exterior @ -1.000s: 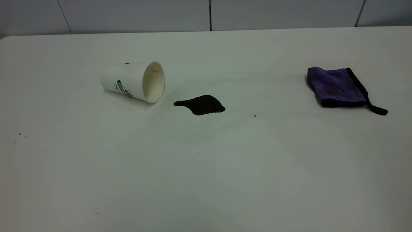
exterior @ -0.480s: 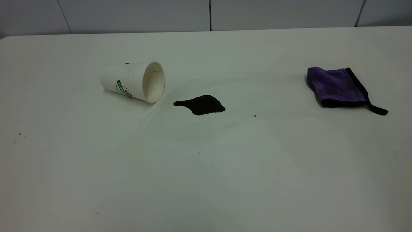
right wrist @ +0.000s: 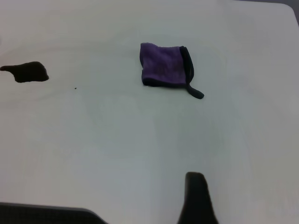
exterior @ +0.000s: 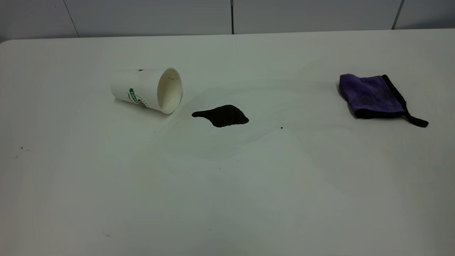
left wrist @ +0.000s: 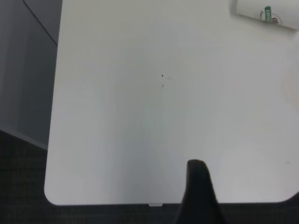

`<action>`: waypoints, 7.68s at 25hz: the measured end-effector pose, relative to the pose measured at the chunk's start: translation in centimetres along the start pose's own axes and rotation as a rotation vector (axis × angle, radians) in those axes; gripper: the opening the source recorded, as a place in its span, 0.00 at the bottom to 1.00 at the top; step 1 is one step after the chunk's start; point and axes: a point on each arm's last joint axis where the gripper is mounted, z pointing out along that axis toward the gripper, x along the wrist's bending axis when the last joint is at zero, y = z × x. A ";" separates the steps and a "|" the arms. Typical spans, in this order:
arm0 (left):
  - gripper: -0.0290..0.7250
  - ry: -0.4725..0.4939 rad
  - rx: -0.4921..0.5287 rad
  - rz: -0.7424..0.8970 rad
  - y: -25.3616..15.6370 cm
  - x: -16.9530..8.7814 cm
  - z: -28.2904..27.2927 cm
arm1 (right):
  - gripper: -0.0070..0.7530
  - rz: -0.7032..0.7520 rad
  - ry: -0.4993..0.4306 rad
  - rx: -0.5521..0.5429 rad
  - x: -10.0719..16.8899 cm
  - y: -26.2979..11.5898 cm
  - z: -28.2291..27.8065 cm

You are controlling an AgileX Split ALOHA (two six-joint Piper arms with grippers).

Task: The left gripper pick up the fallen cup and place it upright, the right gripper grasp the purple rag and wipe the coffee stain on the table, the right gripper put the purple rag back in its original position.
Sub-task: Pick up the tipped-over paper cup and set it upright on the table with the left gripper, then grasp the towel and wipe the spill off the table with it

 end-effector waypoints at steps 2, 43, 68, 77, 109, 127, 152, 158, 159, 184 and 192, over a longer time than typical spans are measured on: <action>0.81 -0.003 0.031 0.014 2.3 -0.1 1.8 | 0.77 0.000 0.000 0.000 0.0 0.0 0.0; 0.87 0.235 0.134 0.648 11.0 -28.4 35.8 | 0.77 0.000 0.000 0.000 0.0 0.0 0.0; 0.05 0.353 0.134 0.711 14.6 -23.8 39.3 | 0.77 0.000 0.000 0.000 0.0 0.0 0.0; 0.05 0.034 0.213 0.446 23.8 -19.6 31.2 | 0.77 0.000 0.000 0.001 0.0 0.0 0.0; 0.31 -0.379 0.546 0.066 16.6 -13.1 43.8 | 0.77 0.000 0.000 0.001 0.0 0.0 0.0; 0.89 -0.340 0.278 0.186 30.2 -8.0 21.0 | 0.77 0.000 0.000 0.001 0.0 0.0 0.0; 0.36 -0.330 0.352 0.131 15.4 -4.3 4.5 | 0.77 0.000 0.000 0.001 0.0 0.0 0.0; 0.36 -0.289 0.465 0.049 9.5 -3.9 4.5 | 0.77 0.000 0.000 0.001 0.0 0.0 0.0; 0.36 -0.282 0.460 0.040 8.7 -3.8 4.1 | 0.77 0.000 0.000 0.001 0.0 0.0 0.0; 0.36 -0.094 -0.123 -0.084 -7.9 -1.4 -3.2 | 0.77 0.000 0.000 0.002 0.0 0.0 0.0; 0.36 -0.070 -0.155 -0.089 -9.0 -1.3 -3.1 | 0.77 0.000 0.000 0.002 0.0 0.0 0.0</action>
